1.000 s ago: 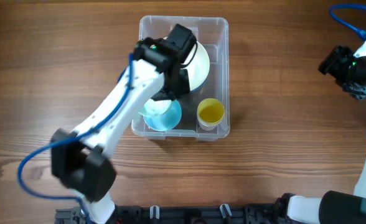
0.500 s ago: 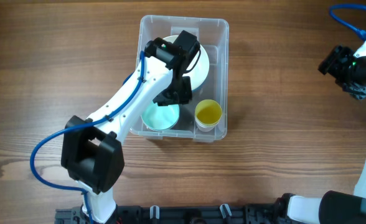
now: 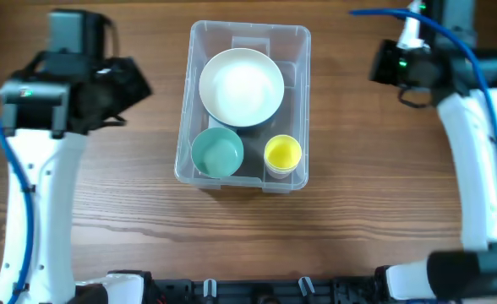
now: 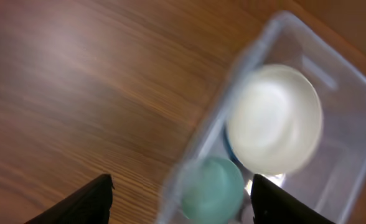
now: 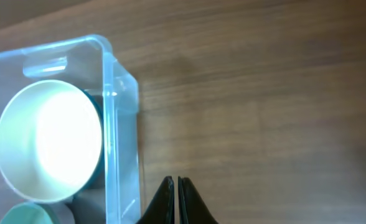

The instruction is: Pack container

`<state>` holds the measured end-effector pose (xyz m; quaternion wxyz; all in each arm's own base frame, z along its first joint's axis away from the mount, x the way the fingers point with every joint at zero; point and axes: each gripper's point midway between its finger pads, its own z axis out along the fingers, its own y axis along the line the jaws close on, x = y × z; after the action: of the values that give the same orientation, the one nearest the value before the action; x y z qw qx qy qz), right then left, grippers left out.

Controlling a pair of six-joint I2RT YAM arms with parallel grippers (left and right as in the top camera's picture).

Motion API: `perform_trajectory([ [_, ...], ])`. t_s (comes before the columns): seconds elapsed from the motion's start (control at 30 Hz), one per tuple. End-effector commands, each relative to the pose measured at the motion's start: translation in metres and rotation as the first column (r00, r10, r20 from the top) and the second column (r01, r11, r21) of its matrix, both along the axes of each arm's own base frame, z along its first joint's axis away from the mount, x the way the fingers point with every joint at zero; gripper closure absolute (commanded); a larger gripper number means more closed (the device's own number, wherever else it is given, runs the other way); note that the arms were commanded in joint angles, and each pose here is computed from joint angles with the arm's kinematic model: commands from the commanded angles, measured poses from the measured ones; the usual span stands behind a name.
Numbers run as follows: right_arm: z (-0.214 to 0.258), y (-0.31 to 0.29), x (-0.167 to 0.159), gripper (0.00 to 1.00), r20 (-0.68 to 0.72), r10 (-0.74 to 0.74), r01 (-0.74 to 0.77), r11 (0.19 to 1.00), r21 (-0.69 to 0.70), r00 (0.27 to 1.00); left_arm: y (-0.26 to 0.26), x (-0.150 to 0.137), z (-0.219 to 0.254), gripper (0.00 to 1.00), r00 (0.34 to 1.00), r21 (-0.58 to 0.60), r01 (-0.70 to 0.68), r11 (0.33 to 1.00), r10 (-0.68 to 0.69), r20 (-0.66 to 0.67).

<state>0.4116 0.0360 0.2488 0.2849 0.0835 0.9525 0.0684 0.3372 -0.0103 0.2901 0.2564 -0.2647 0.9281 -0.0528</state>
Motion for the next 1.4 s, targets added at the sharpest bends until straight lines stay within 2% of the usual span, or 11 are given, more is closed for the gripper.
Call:
perform_trajectory([
  [0.0,-0.055,0.022,0.032,0.96,-0.078,0.054,-0.056,0.998,-0.017,0.995,0.041,0.003,-0.006,0.27,0.996,0.025,-0.092,0.995,0.092,-0.021],
  [0.13,-0.116,0.049,0.064,0.96,-0.123,0.113,-0.11,0.994,0.026,0.986,0.06,0.006,-0.014,0.26,0.989,0.027,-0.143,0.989,0.144,-0.045],
  [0.3,-0.158,0.078,0.078,0.96,-0.146,0.201,-0.183,0.975,0.126,0.969,0.062,0.01,-0.015,0.26,0.988,0.027,-0.148,0.989,0.149,-0.037],
  [0.47,-0.147,0.129,0.076,0.95,-0.012,0.46,-0.435,0.848,0.304,0.888,0.062,0.013,-0.013,0.26,0.989,0.026,-0.148,0.989,0.149,-0.024],
  [0.77,-0.138,0.136,0.083,0.92,0.049,0.481,-0.471,0.824,0.314,0.875,0.062,0.013,-0.013,0.26,0.989,0.026,-0.148,0.989,0.149,-0.024],
  [0.83,-0.145,0.123,0.09,0.83,0.017,0.423,-0.413,0.874,0.258,0.906,0.062,0.013,-0.013,0.25,0.989,0.026,-0.148,0.989,0.149,-0.024],
  [0.9,-0.155,0.089,0.101,0.73,-0.037,0.255,-0.248,0.961,0.125,0.966,0.062,0.013,-0.013,0.18,0.989,0.026,-0.148,0.989,0.149,-0.024],
  [0.97,-0.154,0.064,0.107,0.64,-0.037,0.175,-0.175,0.984,0.013,0.984,0.062,0.013,-0.013,0.13,0.989,0.026,-0.148,0.989,0.149,-0.023],
  [1.07,-0.132,0.029,0.114,0.34,0.014,0.076,-0.073,0.989,-0.13,0.997,0.063,0.018,-0.012,0.02,0.989,0.027,-0.146,0.989,0.146,-0.006],
  [1.17,-0.1,0.004,0.122,0.0,0.106,0.001,0.022,0.976,-0.217,0.994,0.064,0.031,-0.016,0.0,0.994,0.049,-0.109,0.993,0.109,0.005],
  [1.37,-0.07,-0.003,0.119,0.0,0.151,0.065,-0.018,0.955,-0.296,0.986,0.068,0.063,-0.064,0.0,0.994,0.075,-0.051,0.996,0.057,-0.089],
])
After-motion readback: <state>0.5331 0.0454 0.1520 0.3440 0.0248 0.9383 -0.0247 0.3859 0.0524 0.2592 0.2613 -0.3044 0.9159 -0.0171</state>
